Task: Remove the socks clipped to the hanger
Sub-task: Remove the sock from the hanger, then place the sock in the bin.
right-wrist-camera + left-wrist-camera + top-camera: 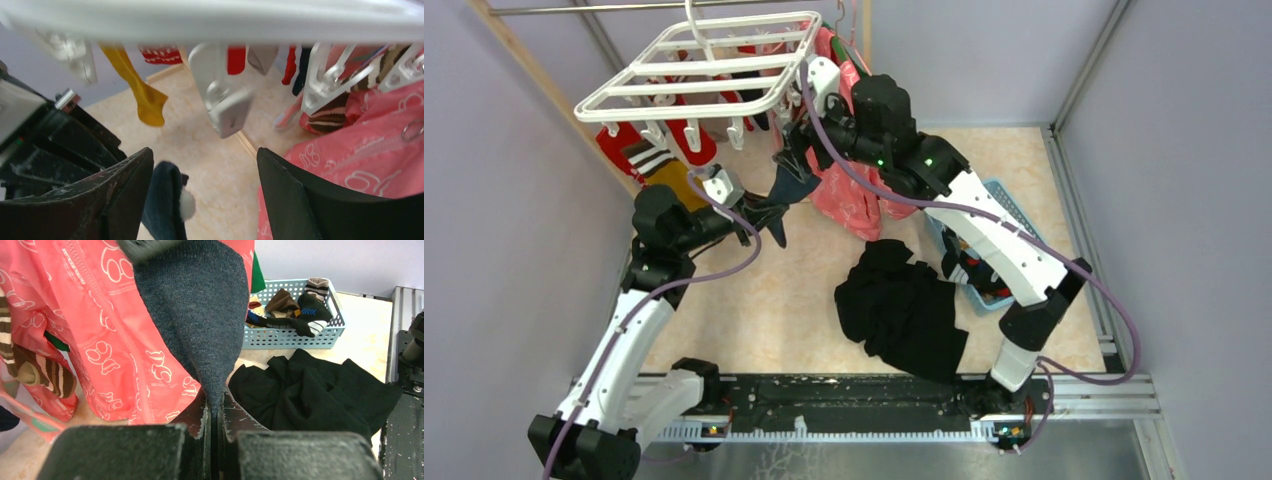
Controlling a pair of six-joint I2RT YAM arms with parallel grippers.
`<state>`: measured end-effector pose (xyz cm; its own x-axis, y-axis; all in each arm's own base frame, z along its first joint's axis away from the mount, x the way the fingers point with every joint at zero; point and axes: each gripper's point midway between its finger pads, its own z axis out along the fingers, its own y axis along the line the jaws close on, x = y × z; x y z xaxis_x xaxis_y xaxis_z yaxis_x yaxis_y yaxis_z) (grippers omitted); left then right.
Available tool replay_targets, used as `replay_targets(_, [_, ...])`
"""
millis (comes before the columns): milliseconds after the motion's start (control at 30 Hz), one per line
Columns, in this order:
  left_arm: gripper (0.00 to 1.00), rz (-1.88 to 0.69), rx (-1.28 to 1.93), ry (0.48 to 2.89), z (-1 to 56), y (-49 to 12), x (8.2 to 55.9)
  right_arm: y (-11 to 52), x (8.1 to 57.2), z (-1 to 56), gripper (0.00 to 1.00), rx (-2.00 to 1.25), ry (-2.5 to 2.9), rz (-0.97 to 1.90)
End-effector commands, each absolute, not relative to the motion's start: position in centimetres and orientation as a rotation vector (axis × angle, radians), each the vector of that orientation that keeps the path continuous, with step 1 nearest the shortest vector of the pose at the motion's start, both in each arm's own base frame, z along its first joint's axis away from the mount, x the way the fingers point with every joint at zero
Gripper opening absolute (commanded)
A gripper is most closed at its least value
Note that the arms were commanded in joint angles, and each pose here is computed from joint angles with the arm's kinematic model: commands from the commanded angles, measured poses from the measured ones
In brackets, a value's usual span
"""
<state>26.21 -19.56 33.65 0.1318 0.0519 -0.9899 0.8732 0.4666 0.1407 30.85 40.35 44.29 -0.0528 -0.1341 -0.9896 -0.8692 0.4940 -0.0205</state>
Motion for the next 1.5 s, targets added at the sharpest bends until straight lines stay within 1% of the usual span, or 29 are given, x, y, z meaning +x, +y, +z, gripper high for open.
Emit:
replay_targets(0, [0.00,-0.738,0.969,1.279,33.7,-19.8,25.2,37.7,28.6,47.8,0.79,-0.899,1.403,0.727])
replay_targets(200, [0.00,-0.734,0.991,1.267,33.8,-19.8,24.8,36.3,25.7,45.9,0.83,-1.018,1.352,0.786])
replay_targets(333, [0.00,-0.755,1.006,1.260,33.8,-20.0,24.4,36.6,24.4,43.3,0.83,-1.101,1.347,0.830])
replay_targets(533, [0.01,-0.780,1.020,1.257,33.7,-20.1,23.9,37.9,22.5,41.2,0.77,-1.210,1.327,0.956])
replay_targets(633, [0.02,-0.783,1.022,1.257,33.6,-20.1,23.8,38.5,21.8,40.6,0.71,-1.243,1.320,1.015])
replay_targets(700, [0.02,-0.785,1.025,1.257,33.5,-20.1,23.8,38.8,21.6,40.2,0.65,-1.253,1.325,1.038])
replay_targets(767, [0.02,-0.782,1.021,1.258,33.6,-20.1,23.8,39.0,21.5,39.9,0.56,-1.265,1.324,1.052])
replay_targets(900, [0.02,-0.769,1.011,1.264,33.6,-20.0,24.1,39.2,20.8,39.3,0.43,-1.293,1.317,1.091])
replay_targets(933, [0.03,-0.765,1.005,1.265,33.6,-19.9,24.1,39.2,20.6,39.2,0.39,-1.303,1.313,1.102])
replay_targets(1000, [0.05,-0.752,0.995,1.270,33.7,-19.8,24.3,39.2,20.5,39.2,0.25,-1.310,1.307,1.104])
replay_targets(1100, [0.06,-0.742,0.986,1.272,33.8,-19.7,24.5,38.9,20.8,39.3,0.00,-1.304,1.306,1.076])
replay_targets(1167, [0.08,-0.740,0.984,1.272,33.8,-19.7,24.4,38.6,21.2,39.5,0.00,-1.290,1.308,1.048])
replay_targets(1267, [0.13,-0.740,0.984,1.273,33.7,-19.6,24.4,37.7,21.8,39.8,0.00,-1.261,1.313,1.014])
replay_targets(1333, [0.21,-0.740,0.983,1.274,33.7,-19.6,24.3,36.7,22.5,40.0,0.00,-1.229,1.316,0.985])
replay_targets(1400, [0.37,-0.739,0.983,1.273,33.6,-19.5,24.3,35.2,23.7,40.3,0.00,-1.179,1.327,0.944])
replay_targets(1467, [0.55,-0.736,0.982,1.272,33.7,-19.5,24.3,33.6,24.7,40.6,0.00,-1.135,1.333,0.886])
